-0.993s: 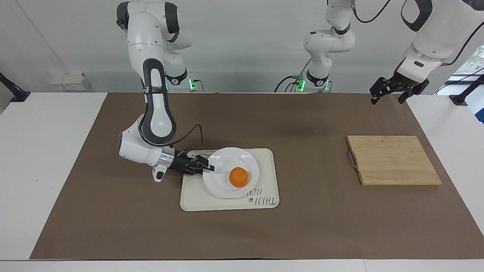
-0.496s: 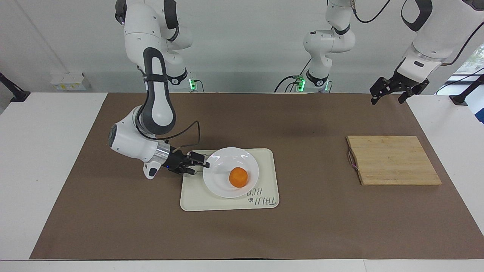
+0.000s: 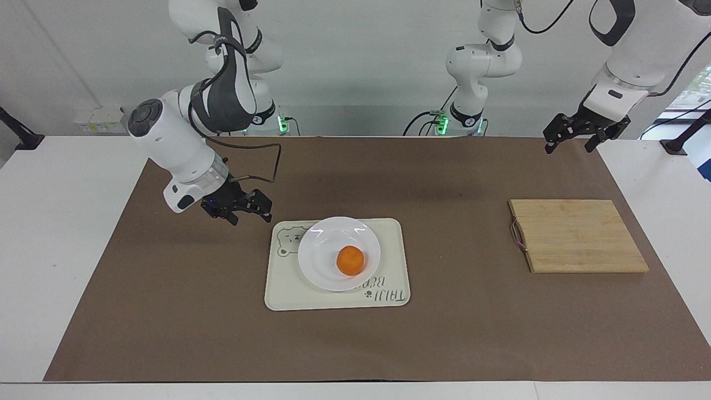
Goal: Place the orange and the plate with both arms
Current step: 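Open the right gripper and withdraw it away from the tray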
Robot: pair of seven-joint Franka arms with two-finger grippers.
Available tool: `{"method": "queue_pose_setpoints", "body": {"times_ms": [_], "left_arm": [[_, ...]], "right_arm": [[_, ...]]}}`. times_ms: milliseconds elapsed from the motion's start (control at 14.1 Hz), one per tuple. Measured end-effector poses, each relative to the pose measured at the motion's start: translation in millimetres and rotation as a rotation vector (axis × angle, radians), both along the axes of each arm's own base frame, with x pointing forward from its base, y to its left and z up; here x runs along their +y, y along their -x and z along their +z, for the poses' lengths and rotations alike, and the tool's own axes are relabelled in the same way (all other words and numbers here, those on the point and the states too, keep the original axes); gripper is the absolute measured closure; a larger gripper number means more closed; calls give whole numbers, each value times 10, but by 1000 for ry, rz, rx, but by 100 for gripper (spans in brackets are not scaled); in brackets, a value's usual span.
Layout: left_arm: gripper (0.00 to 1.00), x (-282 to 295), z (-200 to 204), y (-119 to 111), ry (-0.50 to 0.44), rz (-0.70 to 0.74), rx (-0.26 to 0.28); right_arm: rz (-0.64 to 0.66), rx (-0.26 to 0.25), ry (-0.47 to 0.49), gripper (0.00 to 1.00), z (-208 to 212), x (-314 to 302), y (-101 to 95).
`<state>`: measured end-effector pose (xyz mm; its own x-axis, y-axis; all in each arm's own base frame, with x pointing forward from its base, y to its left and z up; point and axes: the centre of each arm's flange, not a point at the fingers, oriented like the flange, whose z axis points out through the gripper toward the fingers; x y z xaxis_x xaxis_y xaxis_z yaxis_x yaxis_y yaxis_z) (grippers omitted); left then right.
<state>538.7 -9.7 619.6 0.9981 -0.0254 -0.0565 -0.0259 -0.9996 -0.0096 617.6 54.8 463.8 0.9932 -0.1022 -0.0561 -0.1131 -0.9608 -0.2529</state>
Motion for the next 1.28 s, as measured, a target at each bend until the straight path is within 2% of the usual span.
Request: {"method": "queue_pose_setpoints", "body": {"times_ms": [284, 567, 851, 1063, 1276], "left_arm": [[0, 0, 0, 0, 0, 0, 0], [0, 0, 0, 0, 0, 0, 0], [0, 0, 0, 0, 0, 0, 0], [0, 0, 0, 0, 0, 0, 0], [0, 0, 0, 0, 0, 0, 0]], "right_arm": [[-10, 26, 115, 0, 292, -521, 176], [-52, 0, 169, 0, 630, -935, 338], [-31, -64, 231, 0, 1040, -934, 496], [-23, -74, 234, 0, 1347, -922, 704], [-14, -62, 254, 0, 1721, -919, 858]]}}
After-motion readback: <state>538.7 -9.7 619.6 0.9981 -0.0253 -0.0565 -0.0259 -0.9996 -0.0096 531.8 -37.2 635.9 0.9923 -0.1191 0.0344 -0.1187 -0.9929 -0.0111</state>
